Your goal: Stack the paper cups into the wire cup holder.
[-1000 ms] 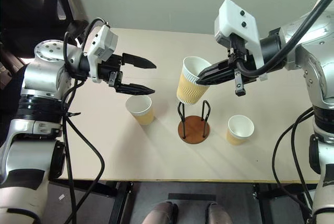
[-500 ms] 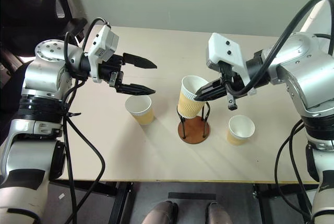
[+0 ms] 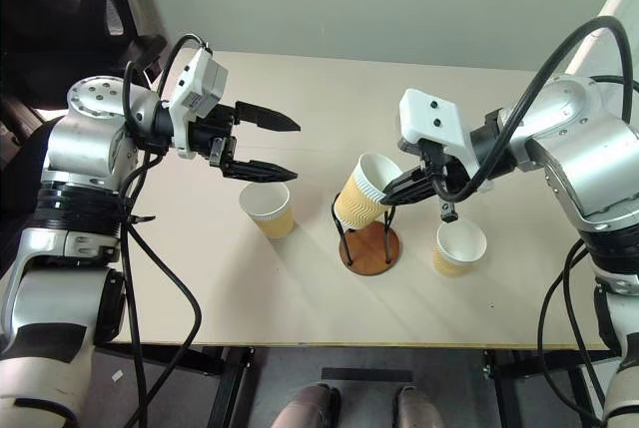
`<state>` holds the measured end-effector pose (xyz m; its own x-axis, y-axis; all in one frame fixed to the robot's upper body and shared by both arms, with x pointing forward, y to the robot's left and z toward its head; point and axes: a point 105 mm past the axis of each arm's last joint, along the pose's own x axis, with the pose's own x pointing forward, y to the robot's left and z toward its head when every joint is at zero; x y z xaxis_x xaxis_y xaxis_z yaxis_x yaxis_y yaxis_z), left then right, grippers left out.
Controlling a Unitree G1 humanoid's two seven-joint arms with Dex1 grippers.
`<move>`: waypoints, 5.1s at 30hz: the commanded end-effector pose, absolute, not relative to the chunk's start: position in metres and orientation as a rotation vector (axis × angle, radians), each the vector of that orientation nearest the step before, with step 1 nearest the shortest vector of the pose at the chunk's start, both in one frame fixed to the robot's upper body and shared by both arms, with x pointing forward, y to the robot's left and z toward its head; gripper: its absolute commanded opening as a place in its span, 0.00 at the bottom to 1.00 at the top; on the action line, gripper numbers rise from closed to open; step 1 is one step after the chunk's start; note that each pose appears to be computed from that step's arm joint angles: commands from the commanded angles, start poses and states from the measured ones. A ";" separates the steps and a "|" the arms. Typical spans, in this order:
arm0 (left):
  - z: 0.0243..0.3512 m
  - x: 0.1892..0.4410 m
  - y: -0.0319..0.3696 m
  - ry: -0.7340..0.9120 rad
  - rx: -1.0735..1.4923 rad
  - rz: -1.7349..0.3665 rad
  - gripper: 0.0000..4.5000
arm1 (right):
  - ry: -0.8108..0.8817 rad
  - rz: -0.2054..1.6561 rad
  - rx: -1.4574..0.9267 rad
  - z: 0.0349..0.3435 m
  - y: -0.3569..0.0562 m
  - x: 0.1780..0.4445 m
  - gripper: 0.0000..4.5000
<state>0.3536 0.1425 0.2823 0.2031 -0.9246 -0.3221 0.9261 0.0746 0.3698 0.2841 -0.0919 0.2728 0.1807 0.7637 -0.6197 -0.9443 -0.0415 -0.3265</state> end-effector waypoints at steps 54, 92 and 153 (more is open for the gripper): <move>0.269 0.319 0.159 0.123 1.029 -1.250 1.00 | 0.137 1.331 -0.522 0.331 -0.120 0.259 0.82; 0.202 0.368 0.170 0.348 1.152 -1.142 0.63 | 0.202 1.326 -0.475 0.315 -0.129 0.259 0.83; 0.273 0.331 0.047 0.094 0.973 -1.802 0.01 | 0.253 1.198 -0.537 0.309 -0.151 0.246 0.83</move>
